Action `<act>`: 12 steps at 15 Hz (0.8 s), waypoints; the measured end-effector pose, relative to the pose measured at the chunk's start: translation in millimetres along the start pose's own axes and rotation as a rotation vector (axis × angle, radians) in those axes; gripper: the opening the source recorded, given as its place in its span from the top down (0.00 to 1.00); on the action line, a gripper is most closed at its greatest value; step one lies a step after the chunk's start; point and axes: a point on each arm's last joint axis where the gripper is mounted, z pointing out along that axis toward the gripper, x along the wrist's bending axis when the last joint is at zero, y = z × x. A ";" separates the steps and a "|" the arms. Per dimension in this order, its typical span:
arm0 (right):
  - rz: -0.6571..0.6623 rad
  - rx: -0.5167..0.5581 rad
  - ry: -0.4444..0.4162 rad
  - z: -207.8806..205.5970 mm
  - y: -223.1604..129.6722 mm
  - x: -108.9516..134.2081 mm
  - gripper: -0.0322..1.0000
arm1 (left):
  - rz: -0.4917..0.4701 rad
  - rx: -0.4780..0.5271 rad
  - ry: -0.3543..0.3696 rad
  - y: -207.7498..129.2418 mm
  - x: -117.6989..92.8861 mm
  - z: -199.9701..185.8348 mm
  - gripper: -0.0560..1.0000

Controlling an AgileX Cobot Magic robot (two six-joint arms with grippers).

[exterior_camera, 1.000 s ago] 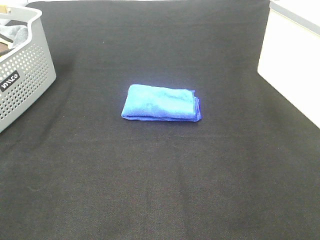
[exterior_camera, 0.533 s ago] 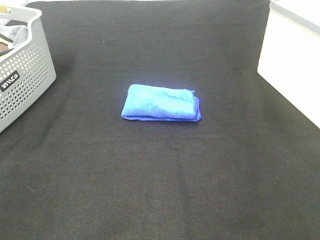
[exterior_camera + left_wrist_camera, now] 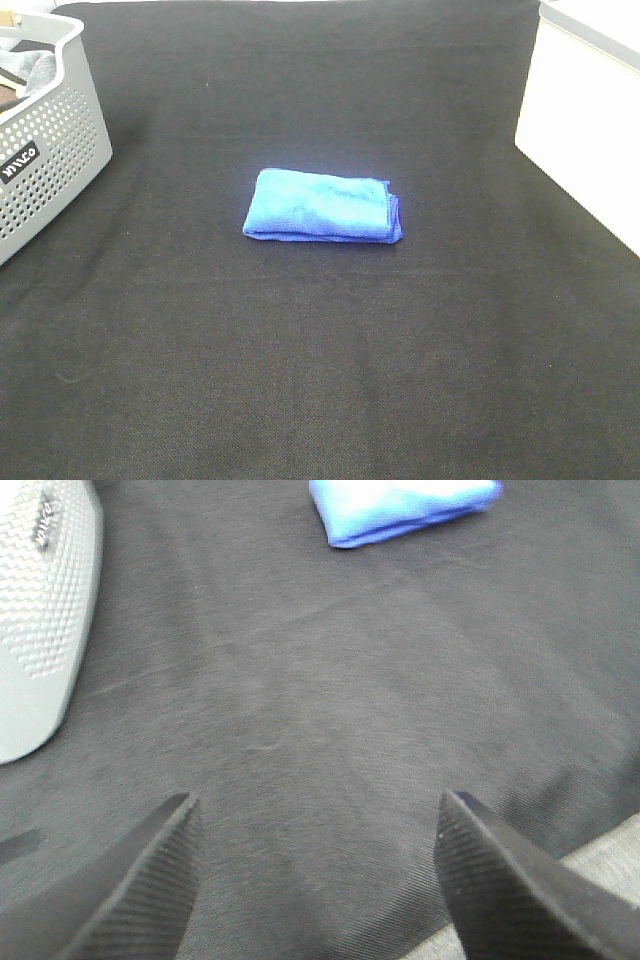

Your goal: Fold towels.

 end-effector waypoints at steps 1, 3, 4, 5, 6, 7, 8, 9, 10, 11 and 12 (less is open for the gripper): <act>-0.003 -0.038 -0.004 -4.7 -2.5 0.6 0.30 | -0.041 -0.040 0.079 -2.2 -0.1 -4.2 0.34; -0.007 -0.088 -0.009 -11.5 -6.9 1.6 0.30 | -0.067 -0.114 0.158 -7.8 -3.4 -12.7 0.34; -0.009 -0.107 -0.011 -14.0 -8.6 2.0 0.30 | -0.076 -0.128 0.181 -8.7 -4.2 -14.0 0.34; -0.010 -0.127 -0.013 -16.5 -10.4 2.4 0.30 | -0.083 -0.129 0.193 -8.7 -4.3 -13.9 0.34; -0.008 -0.141 -0.018 -18.2 -11.7 2.8 0.30 | -0.085 -0.129 0.197 -8.7 -4.3 -13.9 0.34; 0.003 -0.152 -0.038 -19.5 -12.7 3.1 0.30 | -0.086 -0.130 0.199 -8.7 -4.3 -13.9 0.34; 0.020 -0.161 -0.069 -20.6 -13.6 3.5 0.30 | -0.086 -0.130 0.199 -8.7 -4.3 -13.9 0.34; 0.020 -0.161 -0.069 -20.6 -13.6 3.5 0.30 | -0.086 -0.130 0.199 -8.7 -4.3 -13.9 0.34; 0.033 -0.169 -0.093 -21.5 -14.3 3.9 0.30 | -0.086 -0.130 0.199 -8.7 -4.3 -13.9 0.34; 0.042 -0.171 -0.107 -21.7 -14.4 4.1 0.30 | -0.086 -0.130 0.199 -8.7 -4.3 -13.9 0.34; 0.046 -0.169 -0.114 -21.4 -14.5 4.1 0.30 | -0.086 -0.130 0.199 -8.7 -4.3 -13.9 0.34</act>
